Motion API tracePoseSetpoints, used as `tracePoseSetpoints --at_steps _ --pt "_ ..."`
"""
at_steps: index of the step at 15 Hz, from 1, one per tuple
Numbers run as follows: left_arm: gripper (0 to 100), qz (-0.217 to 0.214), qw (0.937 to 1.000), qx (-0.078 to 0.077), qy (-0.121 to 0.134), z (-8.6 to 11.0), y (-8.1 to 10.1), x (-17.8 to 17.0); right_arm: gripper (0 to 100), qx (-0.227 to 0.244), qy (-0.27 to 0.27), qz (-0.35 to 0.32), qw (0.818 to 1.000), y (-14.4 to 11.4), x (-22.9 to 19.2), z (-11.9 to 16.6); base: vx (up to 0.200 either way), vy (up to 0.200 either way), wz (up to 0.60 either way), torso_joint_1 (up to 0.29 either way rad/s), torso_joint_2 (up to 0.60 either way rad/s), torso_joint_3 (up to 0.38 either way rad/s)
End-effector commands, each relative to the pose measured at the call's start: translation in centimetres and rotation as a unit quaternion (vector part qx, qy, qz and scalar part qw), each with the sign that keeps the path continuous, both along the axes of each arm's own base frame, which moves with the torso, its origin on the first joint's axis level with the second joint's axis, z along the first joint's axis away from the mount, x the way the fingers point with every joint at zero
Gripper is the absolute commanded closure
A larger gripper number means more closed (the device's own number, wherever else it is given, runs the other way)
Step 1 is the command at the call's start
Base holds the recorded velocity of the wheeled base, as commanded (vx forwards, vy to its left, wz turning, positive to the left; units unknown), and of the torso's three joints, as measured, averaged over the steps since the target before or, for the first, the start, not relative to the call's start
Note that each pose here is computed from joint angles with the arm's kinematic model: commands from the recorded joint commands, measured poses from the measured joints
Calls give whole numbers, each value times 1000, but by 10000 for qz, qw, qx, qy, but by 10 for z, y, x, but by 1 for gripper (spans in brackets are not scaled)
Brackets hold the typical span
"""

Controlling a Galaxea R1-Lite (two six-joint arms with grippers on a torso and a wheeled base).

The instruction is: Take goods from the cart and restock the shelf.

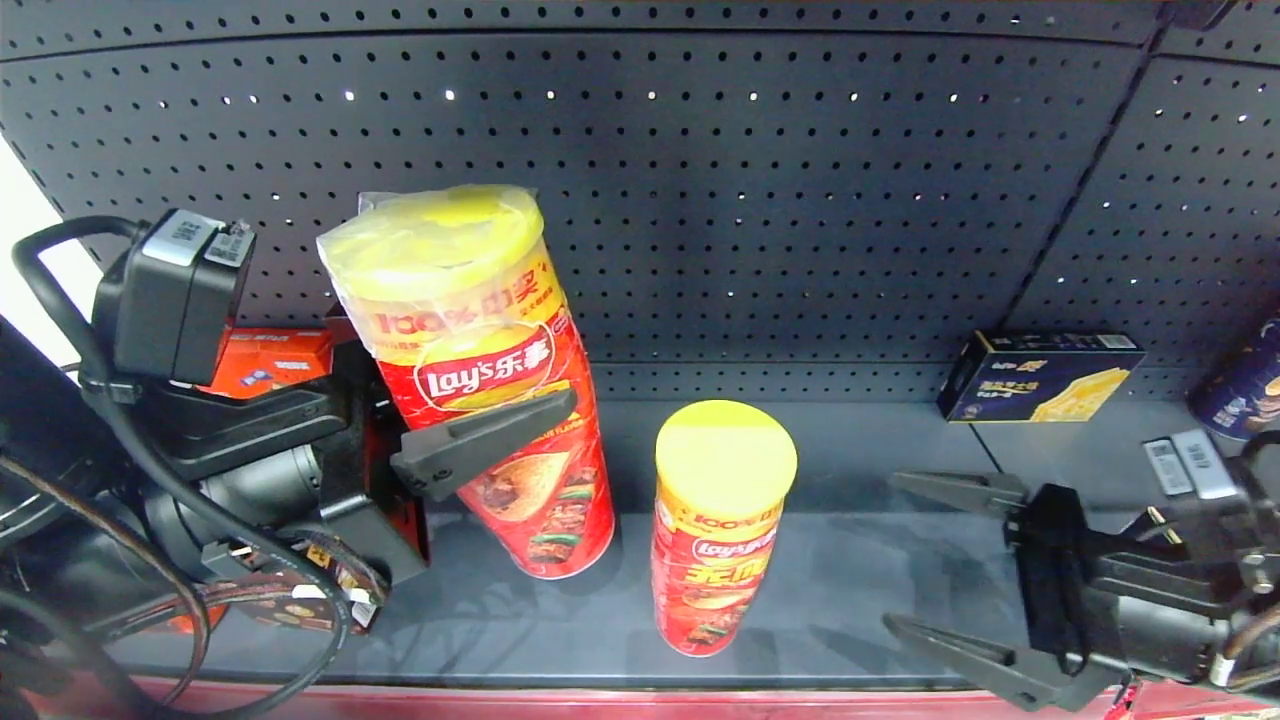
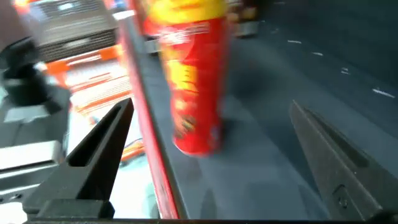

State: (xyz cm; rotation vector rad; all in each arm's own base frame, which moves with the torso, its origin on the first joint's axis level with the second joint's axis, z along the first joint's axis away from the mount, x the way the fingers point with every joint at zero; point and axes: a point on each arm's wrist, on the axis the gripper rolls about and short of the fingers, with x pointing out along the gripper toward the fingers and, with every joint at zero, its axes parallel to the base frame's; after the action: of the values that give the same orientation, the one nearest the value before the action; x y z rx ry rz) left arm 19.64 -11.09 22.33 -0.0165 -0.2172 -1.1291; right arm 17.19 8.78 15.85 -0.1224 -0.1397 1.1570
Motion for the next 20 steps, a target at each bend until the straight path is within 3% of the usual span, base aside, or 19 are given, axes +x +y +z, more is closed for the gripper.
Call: tracePoseSetpoints --at_steps 1,4,8,9,10,12,16,17,18,19,20 --pt "100 21 10000 -24 -41 2 0 1 0 269 -212 -923 9951 -40 -42 7 0 0 0 0 0 0" --pt "100 234 9997 -33 -37 3 7 5 0 381 -197 -1994 9790 -61 -62 3 0 0 0 0 0 0" --pt "100 204 9996 -103 -190 12 4 9 0 327 94 -2996 9535 -77 -92 -4 0 0 0 0 0 0" --pt "100 212 9995 -108 -210 12 3 11 0 335 171 -3432 9385 -81 -109 -9 0 0 0 0 0 0" --pt "100 212 9995 -108 -210 12 3 11 0 335 171 -3432 9385 -81 -109 -9 0 0 0 0 0 0" --pt "100 212 9995 -113 -216 12 3 10 0 536 410 -4314 8996 -82 -148 -29 0 0 0 0 0 0" --pt "100 197 9995 -117 -223 13 3 8 0 554 638 -5817 8090 -82 -184 -67 0 0 0 0 0 0" --pt "100 197 9995 -110 -209 12 3 8 0 521 701 -6414 7622 -85 -186 -74 0 0 0 0 0 0" --pt "100 197 9995 -107 -202 12 4 8 0 544 692 -6657 7410 -87 -187 -74 0 0 0 0 0 0" --pt "100 197 9996 -101 -188 11 4 8 0 707 720 -7063 7006 -89 -188 -74 0 0 0 0 0 0" --pt "100 189 9996 -97 -181 11 3 7 0 926 764 -7136 6902 -90 -188 -74 0 0 0 0 0 0"
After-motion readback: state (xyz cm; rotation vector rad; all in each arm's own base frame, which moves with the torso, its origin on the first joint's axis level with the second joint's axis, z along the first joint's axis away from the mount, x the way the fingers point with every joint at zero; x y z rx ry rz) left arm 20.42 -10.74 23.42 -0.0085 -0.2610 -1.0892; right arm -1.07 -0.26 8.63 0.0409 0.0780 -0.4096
